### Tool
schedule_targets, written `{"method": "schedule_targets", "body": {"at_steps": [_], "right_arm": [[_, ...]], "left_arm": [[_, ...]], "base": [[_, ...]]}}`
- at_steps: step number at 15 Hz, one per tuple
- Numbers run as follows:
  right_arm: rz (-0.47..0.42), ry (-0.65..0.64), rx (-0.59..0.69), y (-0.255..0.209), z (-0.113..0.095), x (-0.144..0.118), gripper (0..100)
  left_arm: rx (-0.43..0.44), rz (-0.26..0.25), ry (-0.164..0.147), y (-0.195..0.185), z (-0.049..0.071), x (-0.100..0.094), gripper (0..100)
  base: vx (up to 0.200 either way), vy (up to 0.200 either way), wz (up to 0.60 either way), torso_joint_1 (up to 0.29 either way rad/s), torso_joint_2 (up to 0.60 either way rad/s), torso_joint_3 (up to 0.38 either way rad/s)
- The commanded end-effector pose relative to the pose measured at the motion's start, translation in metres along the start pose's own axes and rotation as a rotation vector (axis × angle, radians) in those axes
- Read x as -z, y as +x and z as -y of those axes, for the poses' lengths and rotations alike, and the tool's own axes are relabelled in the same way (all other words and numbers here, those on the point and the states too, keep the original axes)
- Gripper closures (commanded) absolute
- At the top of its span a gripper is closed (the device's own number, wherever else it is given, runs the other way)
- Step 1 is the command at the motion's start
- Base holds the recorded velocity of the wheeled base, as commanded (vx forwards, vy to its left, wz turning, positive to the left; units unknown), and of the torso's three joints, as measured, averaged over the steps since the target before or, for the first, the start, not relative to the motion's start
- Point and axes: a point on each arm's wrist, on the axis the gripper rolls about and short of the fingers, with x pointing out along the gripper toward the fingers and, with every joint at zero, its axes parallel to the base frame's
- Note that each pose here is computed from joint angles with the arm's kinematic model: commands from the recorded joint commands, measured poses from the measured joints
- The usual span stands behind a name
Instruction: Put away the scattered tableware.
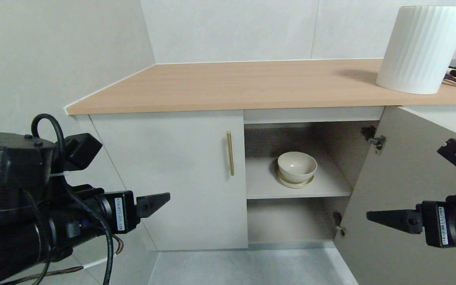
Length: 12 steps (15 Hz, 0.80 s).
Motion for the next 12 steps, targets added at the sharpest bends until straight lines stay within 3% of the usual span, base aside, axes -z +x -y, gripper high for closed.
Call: {"method": "schedule_targets", "body": {"at_steps": [1,8,12], "right_arm": [[-0.003,-0.002,0.0,-0.0001,0.0006,0.0016,0],[-0.001,-0.044,0.0,-0.0022,0.0025,0.0044,0],[0.007,-0.044,0.0,-0.0042,0.0024,0.0037,0]], "left_arm": [[-0.003,-0.006,0.002,0.0015,0.0001,0.0007,0],[-0.005,-0.015,0.006,0.0031,0.0001,0.0027,0],[-0.003,-0.016,0.009,0.0026,0.0002,0.0028,0]], "base": [[-0.2,0.0,0.0,-0.002,0.0,-0.007],[-0.2,0.0,0.0,0.001,0.0,0.002],[0.0,0.0,0.0,0.0,0.0,0.0]]}}
